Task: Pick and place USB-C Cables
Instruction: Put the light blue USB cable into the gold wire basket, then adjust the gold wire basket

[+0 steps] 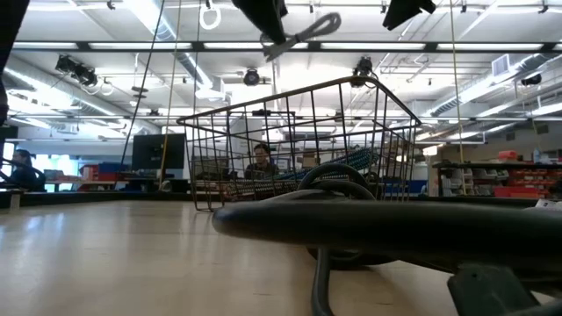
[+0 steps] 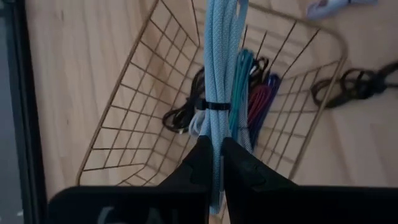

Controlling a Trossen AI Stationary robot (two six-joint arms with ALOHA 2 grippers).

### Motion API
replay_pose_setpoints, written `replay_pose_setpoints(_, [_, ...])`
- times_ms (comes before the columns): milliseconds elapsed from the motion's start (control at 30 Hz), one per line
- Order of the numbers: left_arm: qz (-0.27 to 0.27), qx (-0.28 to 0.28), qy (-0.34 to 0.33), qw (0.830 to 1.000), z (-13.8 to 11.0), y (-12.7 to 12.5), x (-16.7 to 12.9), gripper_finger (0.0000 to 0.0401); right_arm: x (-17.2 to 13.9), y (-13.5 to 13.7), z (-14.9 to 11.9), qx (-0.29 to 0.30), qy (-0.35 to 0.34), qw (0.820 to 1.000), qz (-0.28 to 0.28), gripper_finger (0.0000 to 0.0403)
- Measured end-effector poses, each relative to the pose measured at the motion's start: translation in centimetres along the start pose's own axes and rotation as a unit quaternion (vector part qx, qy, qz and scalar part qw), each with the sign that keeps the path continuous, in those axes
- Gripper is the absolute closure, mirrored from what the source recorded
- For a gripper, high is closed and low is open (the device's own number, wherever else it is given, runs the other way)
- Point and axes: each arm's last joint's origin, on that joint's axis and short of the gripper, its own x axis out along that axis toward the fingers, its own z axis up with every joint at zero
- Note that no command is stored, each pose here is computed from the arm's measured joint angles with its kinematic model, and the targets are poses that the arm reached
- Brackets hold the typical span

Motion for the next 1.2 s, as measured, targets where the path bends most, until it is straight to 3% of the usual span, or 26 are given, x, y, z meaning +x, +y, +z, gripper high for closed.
replay_pose_setpoints(333, [-0.039,0.079,0.057,0.995,-0.2,0.4,4.5,0.0382,0.0,0.0,0.0,0.039,0.001,0.999,0.0,0.028])
replay_pose_setpoints(700, [-0.072,0.134,0.12,0.981,-0.7,-0.1,9.6,0.0382,0.6,0.0,-0.3,0.04,0.013,0.999,0.001,0.028])
replay_pose_setpoints(867, [-0.072,0.12,0.125,0.982,-0.7,-0.1,10.4,0.0377,2.1,0.1,-1.0,0.039,0.042,0.998,0.004,0.028])
replay_pose_setpoints(1033, [-0.064,0.083,0.121,0.987,-0.7,0.1,10.5,0.033,3.4,0.2,-1.6,0.027,0.067,0.997,0.007,0.028])
replay_pose_setpoints(1200, [-0.057,0.066,0.11,0.99,-0.5,0.3,10.6,0.0293,3.5,0.2,-1.3,0.015,0.048,0.999,0.005,0.028])
